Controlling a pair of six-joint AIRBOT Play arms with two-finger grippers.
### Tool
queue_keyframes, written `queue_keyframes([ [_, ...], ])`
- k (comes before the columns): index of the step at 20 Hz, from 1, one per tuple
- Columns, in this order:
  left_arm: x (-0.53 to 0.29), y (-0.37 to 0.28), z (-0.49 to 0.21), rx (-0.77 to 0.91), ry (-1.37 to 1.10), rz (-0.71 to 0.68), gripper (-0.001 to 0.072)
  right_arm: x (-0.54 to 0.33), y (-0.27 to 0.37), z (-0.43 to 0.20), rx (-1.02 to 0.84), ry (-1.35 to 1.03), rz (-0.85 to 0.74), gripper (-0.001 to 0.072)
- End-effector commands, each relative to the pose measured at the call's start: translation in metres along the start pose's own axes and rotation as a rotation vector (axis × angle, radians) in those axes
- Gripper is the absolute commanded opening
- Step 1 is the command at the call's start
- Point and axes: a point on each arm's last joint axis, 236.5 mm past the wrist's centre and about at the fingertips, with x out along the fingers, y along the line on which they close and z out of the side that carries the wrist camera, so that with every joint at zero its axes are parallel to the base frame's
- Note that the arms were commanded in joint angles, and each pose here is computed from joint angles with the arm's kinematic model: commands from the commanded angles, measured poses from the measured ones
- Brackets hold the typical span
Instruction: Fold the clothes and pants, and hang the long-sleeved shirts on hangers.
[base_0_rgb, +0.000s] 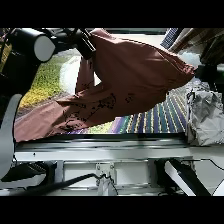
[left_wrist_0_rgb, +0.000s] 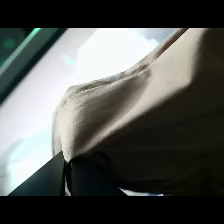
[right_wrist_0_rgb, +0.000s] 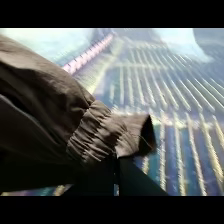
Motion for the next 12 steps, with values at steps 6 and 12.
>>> queue_keyframes([
  [6,-0.01,-0.033,-0.013,0.109,0.131,-0.028,0.0005,-0.067,-0.018,-0.046,0.019,-0.062,-0.207,0.0024],
  [12,0.0,-0.049,0.002,-0.026,0.061,-0.09,0.0007,-0.061,-0.016,-0.033,0.03,-0.108,-0.188,0.0024],
])
